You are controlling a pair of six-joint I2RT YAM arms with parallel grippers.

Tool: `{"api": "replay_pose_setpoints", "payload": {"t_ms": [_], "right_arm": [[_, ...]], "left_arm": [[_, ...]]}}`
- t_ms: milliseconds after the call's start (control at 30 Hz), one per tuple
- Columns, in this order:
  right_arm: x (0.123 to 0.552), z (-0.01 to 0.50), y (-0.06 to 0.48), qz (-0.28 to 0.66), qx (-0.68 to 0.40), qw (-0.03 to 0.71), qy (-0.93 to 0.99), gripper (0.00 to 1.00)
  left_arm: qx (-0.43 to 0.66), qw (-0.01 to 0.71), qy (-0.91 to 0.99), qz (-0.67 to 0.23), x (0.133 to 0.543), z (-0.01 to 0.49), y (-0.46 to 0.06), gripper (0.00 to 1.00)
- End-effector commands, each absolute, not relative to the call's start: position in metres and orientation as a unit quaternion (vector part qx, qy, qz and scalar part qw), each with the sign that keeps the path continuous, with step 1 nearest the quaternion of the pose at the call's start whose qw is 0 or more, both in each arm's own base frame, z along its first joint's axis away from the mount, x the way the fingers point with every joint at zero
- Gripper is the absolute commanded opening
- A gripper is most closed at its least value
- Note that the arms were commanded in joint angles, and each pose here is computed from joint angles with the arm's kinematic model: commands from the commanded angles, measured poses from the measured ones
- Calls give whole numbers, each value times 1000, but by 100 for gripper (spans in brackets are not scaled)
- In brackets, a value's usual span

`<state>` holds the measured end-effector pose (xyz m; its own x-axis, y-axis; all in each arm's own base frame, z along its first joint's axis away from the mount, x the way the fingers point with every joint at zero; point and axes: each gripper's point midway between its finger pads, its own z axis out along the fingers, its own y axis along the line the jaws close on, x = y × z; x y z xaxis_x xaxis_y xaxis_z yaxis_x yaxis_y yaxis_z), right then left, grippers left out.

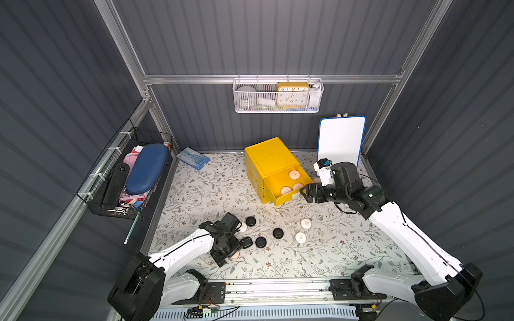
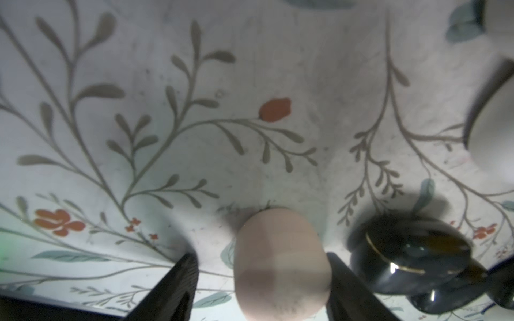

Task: Put the bluetooth earphones in the drawer according to color
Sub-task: Pick up the Bluetooth earphone from the center of the board.

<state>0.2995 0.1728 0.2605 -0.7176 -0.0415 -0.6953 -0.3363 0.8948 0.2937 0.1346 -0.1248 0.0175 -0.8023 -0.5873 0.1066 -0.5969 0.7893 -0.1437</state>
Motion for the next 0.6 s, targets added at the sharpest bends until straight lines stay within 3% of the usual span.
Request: {"api": "replay_pose_setpoints", "payload": {"t_ms": [0,167,333,467,567], "right_arm": [[298,258,167,194,-104,367,904,88],[293,255,160,185,-98,371,905,88],[289,246,152,179,-82,373,907,99],[289,239,142,166,-53,381,908,99],[290,234,131,145,-26,387,910,99]], "left_arm": [[322,43,-943,69,128,9,-123,67],[315,33,-946,70,134,10,-126,51],[270,-4,-959,88,161,27,-139,43],[238,-48,-966,93,186,50,-146,34],[223,-83,-967,88,205,74,-149,34]]}}
